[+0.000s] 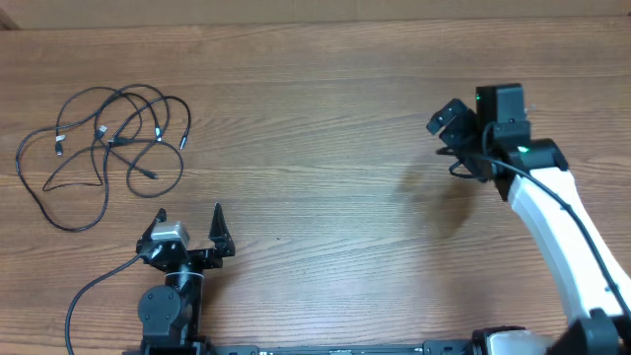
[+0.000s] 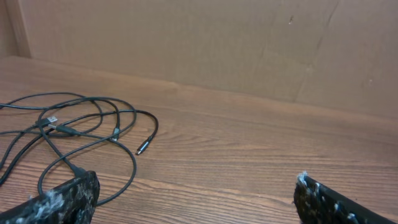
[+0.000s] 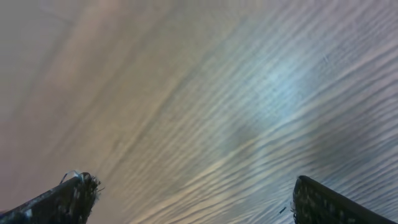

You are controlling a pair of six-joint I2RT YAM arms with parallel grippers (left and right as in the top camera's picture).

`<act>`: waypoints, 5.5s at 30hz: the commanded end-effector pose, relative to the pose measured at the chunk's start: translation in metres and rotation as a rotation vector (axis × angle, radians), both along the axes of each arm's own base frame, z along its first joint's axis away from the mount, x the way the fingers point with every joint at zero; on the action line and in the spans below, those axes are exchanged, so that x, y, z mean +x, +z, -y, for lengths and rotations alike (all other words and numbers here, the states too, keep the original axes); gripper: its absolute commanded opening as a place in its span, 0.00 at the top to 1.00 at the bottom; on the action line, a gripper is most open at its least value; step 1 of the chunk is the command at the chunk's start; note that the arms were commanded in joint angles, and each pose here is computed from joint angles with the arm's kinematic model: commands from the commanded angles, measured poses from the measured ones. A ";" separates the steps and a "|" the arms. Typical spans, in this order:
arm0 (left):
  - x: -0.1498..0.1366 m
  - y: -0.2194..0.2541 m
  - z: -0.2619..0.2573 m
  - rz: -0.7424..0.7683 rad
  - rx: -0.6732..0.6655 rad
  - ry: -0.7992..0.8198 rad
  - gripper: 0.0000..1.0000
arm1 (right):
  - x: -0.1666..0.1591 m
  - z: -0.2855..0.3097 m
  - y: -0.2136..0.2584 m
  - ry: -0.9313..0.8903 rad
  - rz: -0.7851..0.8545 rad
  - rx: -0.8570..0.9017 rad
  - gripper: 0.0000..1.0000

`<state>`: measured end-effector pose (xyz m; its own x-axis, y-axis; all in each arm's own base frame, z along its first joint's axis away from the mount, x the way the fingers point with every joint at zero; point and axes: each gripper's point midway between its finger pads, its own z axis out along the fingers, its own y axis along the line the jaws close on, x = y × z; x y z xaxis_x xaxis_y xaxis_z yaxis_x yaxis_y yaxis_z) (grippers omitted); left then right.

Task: Untangle cables

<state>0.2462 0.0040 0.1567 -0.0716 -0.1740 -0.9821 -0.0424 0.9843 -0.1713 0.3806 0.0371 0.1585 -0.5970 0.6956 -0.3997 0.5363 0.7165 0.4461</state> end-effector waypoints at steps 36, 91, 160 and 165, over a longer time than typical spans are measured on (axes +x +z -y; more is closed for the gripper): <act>0.000 0.000 -0.001 0.002 0.024 0.007 0.01 | -0.071 0.005 0.173 0.008 0.516 0.051 0.00; 0.000 0.000 -0.001 0.002 0.024 0.007 0.00 | -0.125 0.011 0.168 0.008 0.472 0.046 0.00; 0.000 0.000 -0.001 0.002 0.024 0.007 0.01 | -0.201 0.019 -0.095 0.009 0.207 0.019 0.00; 0.000 0.000 -0.001 0.002 0.024 0.007 0.00 | -0.201 0.019 -0.095 0.009 0.211 0.019 0.00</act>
